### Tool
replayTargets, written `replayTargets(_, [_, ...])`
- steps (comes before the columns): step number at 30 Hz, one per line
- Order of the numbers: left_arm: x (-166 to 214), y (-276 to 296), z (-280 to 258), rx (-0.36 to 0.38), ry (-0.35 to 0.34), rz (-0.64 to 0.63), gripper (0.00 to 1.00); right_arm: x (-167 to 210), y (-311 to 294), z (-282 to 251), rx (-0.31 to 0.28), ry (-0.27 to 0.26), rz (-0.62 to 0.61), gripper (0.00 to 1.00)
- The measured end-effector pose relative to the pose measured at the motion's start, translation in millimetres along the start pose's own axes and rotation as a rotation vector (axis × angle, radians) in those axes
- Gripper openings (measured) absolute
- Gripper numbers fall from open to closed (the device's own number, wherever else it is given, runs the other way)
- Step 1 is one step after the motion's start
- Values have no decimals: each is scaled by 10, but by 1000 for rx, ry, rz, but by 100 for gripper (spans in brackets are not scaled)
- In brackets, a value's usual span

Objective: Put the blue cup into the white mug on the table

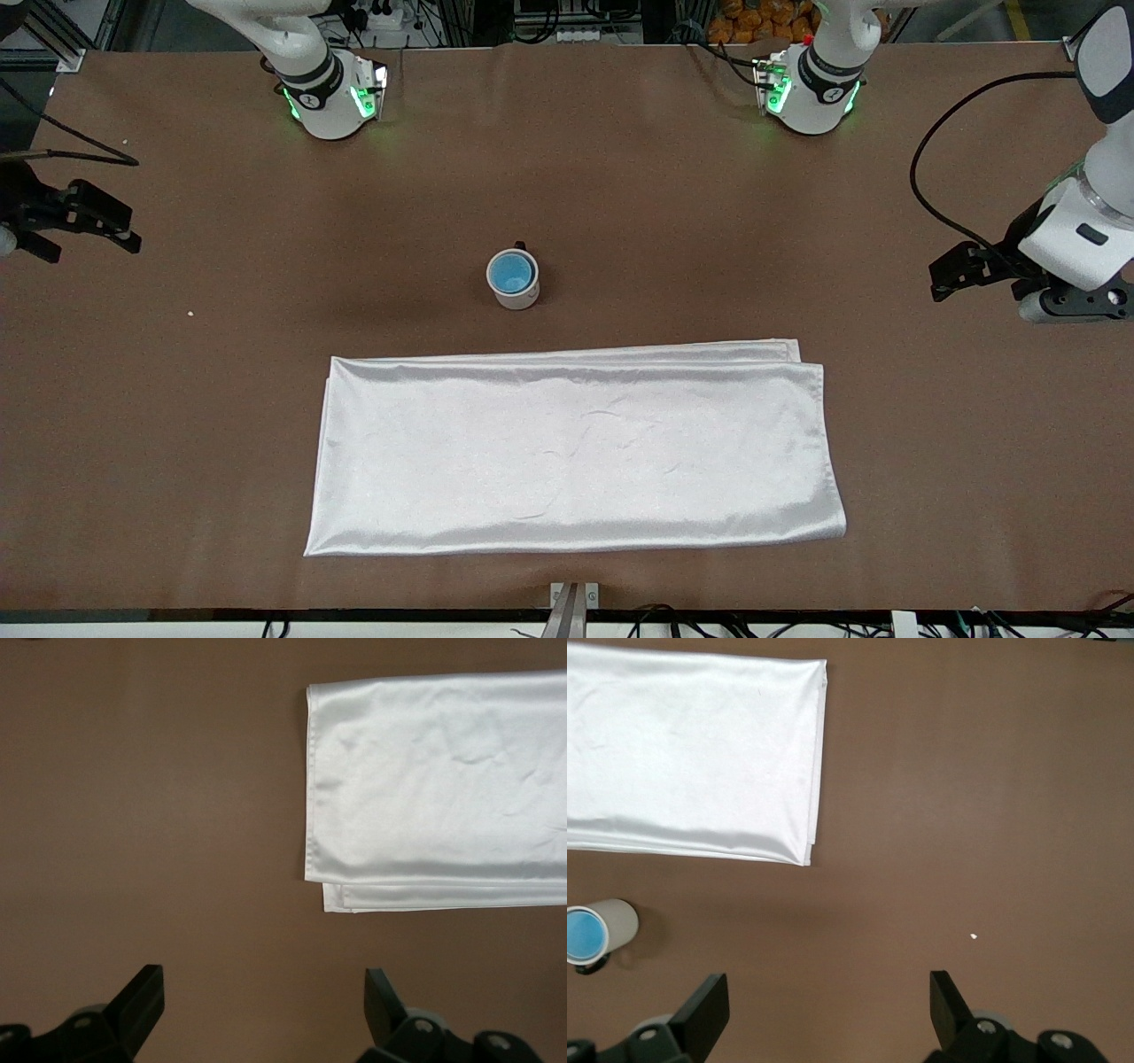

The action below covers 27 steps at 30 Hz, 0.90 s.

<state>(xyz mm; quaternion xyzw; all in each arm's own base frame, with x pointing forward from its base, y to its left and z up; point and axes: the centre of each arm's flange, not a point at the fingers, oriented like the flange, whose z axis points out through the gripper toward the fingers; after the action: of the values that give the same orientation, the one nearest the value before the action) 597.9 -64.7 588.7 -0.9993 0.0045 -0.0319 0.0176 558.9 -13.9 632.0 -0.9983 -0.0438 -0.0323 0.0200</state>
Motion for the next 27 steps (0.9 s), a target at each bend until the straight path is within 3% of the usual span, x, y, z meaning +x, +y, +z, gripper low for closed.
replayTargets(27, [-367, 67, -211, -2, 12, 10, 100, -11, 32, 33, -14, -15, 75, 100])
